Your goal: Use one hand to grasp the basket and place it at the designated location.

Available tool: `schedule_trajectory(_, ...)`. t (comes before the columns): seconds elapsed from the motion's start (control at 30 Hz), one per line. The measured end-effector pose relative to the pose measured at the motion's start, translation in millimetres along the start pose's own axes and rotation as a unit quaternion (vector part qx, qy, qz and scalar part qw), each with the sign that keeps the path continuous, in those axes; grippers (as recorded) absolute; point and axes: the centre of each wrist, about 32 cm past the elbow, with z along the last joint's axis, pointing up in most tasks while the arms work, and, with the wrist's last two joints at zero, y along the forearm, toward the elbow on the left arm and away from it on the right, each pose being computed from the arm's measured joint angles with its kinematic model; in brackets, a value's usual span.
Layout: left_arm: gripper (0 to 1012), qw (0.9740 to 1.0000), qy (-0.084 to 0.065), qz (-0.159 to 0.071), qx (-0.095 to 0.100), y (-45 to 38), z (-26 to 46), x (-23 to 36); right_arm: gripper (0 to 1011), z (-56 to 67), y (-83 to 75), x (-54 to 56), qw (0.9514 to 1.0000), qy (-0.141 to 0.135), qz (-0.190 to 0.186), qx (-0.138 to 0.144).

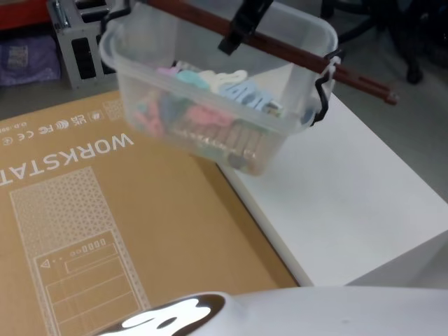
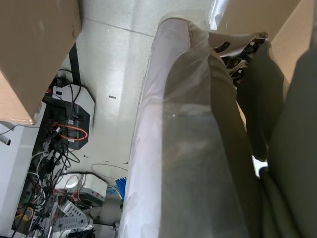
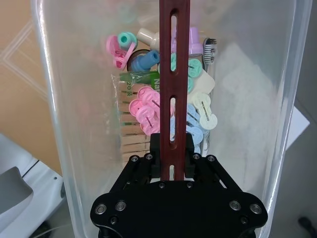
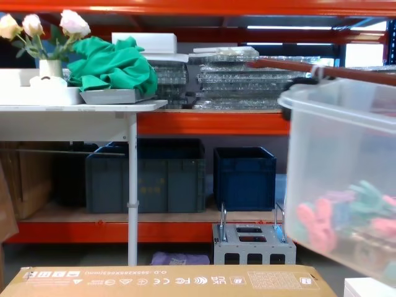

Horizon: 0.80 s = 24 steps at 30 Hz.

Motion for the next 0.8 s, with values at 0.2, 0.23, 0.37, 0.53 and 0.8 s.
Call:
schedule_trajectory(0.2,0,1.0000,0.000,0.000,0.000,0.0,0.0,0.0,237,22.1,2.0,8.4,0.9974,-0.067,-0.012,0.024)
schedule_trajectory(0.23,0,1.0000,0.000,0.000,0.000,0.0,0.0,0.0,237,27.3,3.5,10.9,0.9960,-0.083,-0.012,0.030)
schedule_trajectory(0.37,0,1.0000,0.000,0.000,0.000,0.0,0.0,0.0,237,40.0,10.0,18.8,0.9907,-0.126,-0.010,0.051)
schedule_trajectory(0.53,0,1.0000,0.000,0.000,0.000,0.0,0.0,0.0,237,54.3,18.8,24.8,0.9821,-0.175,-0.004,0.070)
schedule_trajectory(0.8,0,1.0000,0.000,0.000,0.000,0.0,0.0,0.0,237,81.6,37.4,30.1,0.9625,-0.256,0.003,0.089)
